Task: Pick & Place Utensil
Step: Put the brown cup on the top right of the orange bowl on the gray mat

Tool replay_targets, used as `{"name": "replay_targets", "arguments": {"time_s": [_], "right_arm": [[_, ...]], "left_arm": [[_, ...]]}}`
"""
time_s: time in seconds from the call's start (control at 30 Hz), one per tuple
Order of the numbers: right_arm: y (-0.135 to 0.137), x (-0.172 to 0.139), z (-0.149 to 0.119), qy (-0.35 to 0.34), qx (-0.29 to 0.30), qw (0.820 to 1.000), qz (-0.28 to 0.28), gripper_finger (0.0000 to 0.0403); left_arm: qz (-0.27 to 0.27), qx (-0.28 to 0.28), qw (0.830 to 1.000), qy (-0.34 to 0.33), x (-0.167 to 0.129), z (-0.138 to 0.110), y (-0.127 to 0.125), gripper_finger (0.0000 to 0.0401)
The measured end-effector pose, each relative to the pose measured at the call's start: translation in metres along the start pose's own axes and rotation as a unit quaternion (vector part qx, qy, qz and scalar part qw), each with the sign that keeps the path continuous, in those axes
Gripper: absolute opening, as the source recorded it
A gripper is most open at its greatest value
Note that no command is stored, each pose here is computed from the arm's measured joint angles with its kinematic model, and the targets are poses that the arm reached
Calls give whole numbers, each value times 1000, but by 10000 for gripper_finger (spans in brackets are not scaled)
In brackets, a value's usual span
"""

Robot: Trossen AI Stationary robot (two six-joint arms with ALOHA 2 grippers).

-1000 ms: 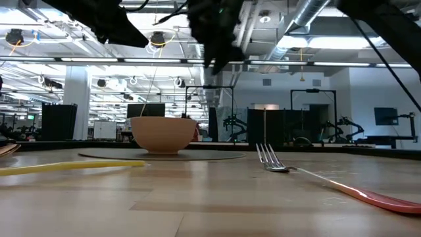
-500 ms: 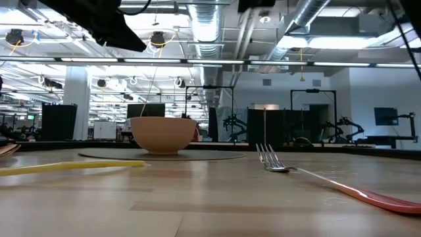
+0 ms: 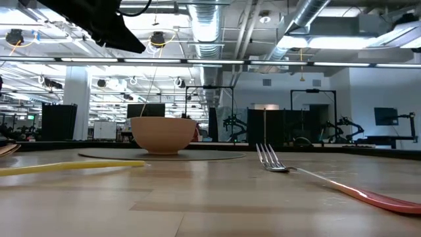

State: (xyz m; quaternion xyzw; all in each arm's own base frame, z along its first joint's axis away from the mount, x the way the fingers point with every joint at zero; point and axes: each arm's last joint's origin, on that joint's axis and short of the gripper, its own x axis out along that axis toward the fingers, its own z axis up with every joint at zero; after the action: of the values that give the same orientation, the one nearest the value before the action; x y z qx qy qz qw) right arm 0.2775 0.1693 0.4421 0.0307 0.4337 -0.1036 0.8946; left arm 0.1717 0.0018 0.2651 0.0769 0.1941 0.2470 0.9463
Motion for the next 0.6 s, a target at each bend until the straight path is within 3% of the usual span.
{"name": "replay_targets", "arguments": {"time_s": [0.2,0.37,0.5,0.6], "right_arm": [[23,-10,-40,-17,48,998,-25,156],[18,5,-80,4,115,991,-73,137],[-3,12,-110,34,210,973,-89,123],[-17,9,-127,80,312,944,-71,119]], "left_arm": [[0,-7,1000,-13,0,3,0,145],[1,-32,998,-50,0,11,1,145],[1,-47,996,-72,-1,16,1,145],[2,-44,996,-81,-1,18,1,145]]}}
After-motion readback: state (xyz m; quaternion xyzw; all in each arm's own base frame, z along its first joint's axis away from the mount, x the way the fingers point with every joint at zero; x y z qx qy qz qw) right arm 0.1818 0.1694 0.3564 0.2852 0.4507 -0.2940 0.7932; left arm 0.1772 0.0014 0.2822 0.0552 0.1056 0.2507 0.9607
